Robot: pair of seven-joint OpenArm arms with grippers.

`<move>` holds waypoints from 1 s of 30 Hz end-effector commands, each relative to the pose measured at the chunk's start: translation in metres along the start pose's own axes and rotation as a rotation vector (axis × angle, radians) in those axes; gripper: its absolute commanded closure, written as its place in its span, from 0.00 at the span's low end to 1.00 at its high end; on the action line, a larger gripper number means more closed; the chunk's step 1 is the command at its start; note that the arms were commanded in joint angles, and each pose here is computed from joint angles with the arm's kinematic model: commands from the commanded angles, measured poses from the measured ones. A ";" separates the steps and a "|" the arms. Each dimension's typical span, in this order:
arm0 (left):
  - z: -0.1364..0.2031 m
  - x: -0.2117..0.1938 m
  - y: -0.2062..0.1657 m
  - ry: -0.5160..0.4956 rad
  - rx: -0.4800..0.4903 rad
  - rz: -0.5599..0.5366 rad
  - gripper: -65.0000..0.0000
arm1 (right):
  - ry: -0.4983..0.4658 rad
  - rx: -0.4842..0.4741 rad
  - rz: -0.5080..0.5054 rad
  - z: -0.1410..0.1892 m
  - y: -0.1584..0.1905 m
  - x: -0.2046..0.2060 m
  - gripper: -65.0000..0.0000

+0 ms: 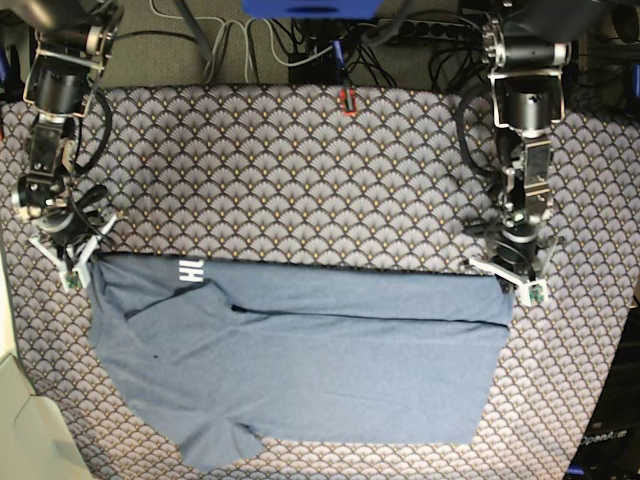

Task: Fold the T-shirt properly
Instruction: 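Raise both grippers and move them back toward the collar side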

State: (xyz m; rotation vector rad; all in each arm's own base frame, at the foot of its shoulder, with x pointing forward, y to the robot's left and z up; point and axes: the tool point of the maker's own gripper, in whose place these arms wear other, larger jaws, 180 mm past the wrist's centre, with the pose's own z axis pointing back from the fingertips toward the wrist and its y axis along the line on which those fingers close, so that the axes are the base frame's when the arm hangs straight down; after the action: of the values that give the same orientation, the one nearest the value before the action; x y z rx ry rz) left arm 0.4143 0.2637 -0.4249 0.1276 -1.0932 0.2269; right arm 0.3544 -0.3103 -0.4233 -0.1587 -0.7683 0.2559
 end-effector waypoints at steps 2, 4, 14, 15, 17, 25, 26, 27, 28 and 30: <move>0.003 0.008 0.010 -0.025 0.020 -0.013 1.00 | -0.012 -0.039 0.039 0.011 -0.015 0.005 1.00; 0.009 0.005 0.011 -0.026 0.019 -0.024 1.00 | -0.022 -0.036 0.071 0.020 -0.011 0.004 1.00; 0.049 0.009 0.021 -0.012 0.010 -0.070 1.00 | -0.039 -0.026 0.180 0.057 0.010 -0.010 1.00; 0.056 0.011 0.027 -0.019 0.020 -0.068 1.00 | -0.043 -0.017 0.178 0.061 0.015 -0.013 1.00; 0.068 0.012 0.034 -0.019 0.035 -0.060 1.00 | -0.044 0.001 0.178 0.070 0.023 -0.021 1.00; 0.121 -0.006 0.062 0.020 0.082 -0.094 1.00 | -0.057 0.030 0.122 0.112 0.032 -0.049 1.00; 0.127 -0.008 0.063 0.022 0.082 -0.102 1.00 | -0.054 0.035 0.128 0.116 0.034 -0.051 1.00; 0.133 -0.012 0.064 0.029 0.083 -0.110 1.00 | -0.051 0.041 0.131 0.120 0.036 -0.054 1.00; 0.138 -0.016 0.065 0.036 0.081 -0.117 1.00 | -0.047 0.044 0.127 0.124 0.037 -0.058 1.00; 0.150 -0.023 0.066 0.050 0.079 -0.132 1.00 | -0.046 0.059 0.110 0.133 0.041 -0.064 1.00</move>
State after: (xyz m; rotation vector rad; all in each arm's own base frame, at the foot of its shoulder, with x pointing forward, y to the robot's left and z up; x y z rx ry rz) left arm 0.2532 0.2866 -0.3913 0.2356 -0.9764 0.1650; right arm 0.2054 -0.2773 -0.3910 -0.1209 -0.7702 0.3811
